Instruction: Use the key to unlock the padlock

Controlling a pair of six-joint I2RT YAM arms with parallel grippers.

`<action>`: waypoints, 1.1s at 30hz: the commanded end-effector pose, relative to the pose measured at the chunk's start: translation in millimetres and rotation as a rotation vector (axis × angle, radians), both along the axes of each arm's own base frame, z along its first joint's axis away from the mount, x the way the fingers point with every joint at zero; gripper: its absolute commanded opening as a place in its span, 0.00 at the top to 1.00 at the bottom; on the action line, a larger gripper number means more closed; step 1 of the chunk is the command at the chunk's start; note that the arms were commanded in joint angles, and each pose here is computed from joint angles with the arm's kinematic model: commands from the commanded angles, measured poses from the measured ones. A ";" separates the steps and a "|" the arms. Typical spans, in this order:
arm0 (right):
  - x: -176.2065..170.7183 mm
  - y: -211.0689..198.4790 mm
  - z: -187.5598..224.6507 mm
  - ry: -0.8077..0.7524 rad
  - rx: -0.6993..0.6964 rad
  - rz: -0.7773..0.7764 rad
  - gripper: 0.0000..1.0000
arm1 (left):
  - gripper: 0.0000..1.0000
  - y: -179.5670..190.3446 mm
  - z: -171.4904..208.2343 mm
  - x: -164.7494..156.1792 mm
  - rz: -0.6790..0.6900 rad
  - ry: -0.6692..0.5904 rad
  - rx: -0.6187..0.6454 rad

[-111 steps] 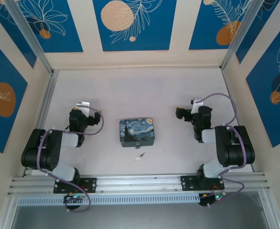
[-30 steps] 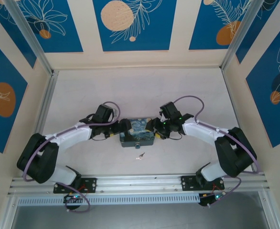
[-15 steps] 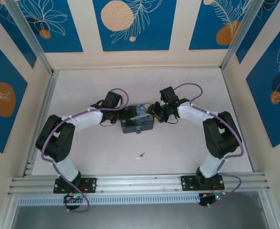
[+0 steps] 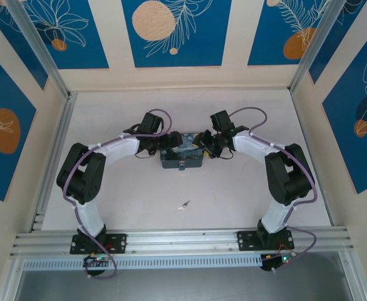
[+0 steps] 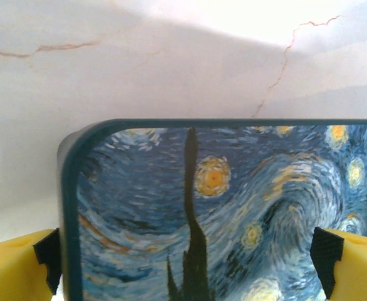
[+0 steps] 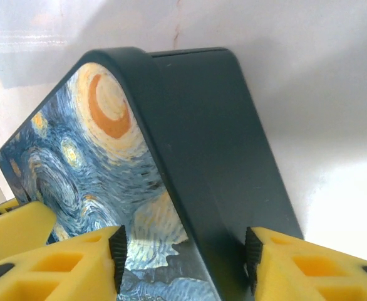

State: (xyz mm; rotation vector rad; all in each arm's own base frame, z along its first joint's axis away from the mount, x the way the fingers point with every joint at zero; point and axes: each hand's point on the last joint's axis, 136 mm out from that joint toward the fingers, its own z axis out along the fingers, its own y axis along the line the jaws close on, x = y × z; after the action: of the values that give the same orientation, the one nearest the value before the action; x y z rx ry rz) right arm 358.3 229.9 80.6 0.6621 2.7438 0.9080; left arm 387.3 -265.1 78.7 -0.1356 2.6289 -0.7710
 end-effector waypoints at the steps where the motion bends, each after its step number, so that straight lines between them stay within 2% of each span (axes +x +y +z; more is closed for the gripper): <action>1: -8.4 15.1 2.3 0.012 0.056 0.028 0.38 | 0.00 -19.7 16.5 2.8 -0.071 -0.030 -0.068; 6: -2.4 7.4 12.4 -0.034 0.035 0.018 0.20 | 0.00 -16.6 15.4 1.4 -0.065 -0.029 -0.062; 10: -3.4 -14.3 25.0 -0.085 -0.029 -0.030 0.12 | 0.00 -7.0 17.5 0.3 -0.037 -0.034 -0.041; 15: -28.4 -34.1 44.0 -0.132 -0.072 -0.011 0.14 | 0.00 26.2 24.7 -2.5 0.043 -0.052 -0.004; 23: -102.7 -33.5 45.0 -0.051 -0.168 0.235 0.22 | 0.00 73.4 47.9 -24.4 0.130 -0.102 0.017; 27: -132.8 -25.6 36.5 0.014 -0.212 0.255 0.25 | 0.00 81.8 58.4 -35.0 0.165 -0.126 0.002; 33: -175.0 -9.0 0.3 0.158 -0.274 0.187 0.33 | 0.00 87.9 69.6 -49.5 0.187 -0.135 -0.025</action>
State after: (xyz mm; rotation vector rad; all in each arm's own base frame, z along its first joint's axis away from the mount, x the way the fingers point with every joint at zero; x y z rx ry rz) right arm 203.6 228.2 99.9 0.2820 2.9682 0.6428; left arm 346.0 -183.3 147.6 -0.2859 2.4309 -0.7388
